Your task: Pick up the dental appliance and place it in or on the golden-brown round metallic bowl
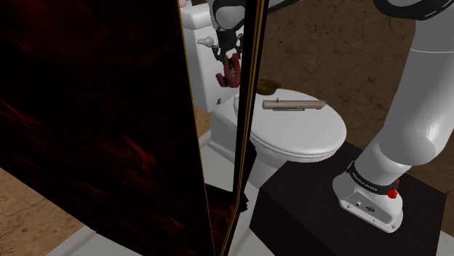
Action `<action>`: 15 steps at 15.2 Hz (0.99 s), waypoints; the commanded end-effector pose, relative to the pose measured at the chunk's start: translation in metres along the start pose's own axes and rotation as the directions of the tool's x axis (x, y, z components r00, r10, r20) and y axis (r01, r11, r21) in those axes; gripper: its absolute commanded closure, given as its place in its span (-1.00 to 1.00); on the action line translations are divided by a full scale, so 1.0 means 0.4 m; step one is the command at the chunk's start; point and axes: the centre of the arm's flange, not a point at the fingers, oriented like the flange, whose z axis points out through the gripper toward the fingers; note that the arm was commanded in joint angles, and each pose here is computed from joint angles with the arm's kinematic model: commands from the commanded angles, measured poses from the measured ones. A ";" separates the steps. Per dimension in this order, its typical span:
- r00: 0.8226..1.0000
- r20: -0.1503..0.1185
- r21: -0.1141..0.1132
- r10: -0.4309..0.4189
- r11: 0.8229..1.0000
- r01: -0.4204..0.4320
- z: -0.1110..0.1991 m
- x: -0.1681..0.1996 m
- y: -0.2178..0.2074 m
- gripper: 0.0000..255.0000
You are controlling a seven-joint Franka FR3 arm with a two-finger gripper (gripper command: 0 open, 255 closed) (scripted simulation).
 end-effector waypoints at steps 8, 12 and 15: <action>1.000 -0.001 0.000 0.000 1.000 0.000 -0.001 0.033 0.235 1.00; 1.000 -0.001 0.000 0.000 1.000 0.000 0.010 0.049 0.365 1.00; 1.000 -0.001 0.000 0.000 1.000 0.000 0.018 0.062 0.463 1.00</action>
